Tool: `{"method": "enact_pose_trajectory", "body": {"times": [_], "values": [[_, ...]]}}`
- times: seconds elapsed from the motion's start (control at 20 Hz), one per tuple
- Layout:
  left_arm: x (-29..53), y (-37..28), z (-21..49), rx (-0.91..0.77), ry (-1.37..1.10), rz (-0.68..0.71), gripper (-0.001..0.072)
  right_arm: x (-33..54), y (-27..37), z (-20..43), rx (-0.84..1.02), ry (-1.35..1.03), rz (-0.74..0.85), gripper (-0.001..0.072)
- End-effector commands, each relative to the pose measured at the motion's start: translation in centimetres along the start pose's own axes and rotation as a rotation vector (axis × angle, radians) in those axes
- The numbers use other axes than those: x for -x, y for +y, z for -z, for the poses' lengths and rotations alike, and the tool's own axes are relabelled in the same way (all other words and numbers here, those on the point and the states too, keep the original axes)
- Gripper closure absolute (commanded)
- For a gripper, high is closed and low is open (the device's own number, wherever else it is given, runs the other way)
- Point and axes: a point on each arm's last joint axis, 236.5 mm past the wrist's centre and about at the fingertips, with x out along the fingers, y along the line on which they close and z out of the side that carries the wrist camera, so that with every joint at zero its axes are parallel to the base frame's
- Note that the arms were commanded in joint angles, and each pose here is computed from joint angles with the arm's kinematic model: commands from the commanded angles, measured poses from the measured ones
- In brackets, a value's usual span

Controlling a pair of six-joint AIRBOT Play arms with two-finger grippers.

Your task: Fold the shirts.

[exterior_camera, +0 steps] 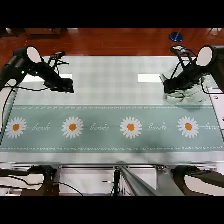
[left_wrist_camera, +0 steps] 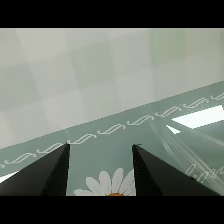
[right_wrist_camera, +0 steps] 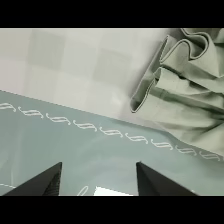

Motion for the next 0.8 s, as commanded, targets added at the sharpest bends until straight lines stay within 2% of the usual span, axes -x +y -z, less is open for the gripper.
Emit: {"method": "enact_pose_trajectory", "body": {"times": [0.0,0.75], "values": [[-0.02,0.01,-0.01,0.0,0.0,0.0,0.0228,0.01,0.03,-0.01,0.001,0.0,0.0,0.0194],[-0.02,0.01,-0.01,0.0,0.0,0.0,0.0228,0.02,-0.05,-0.61,0.002,-0.026,0.003,0.0194]]}}
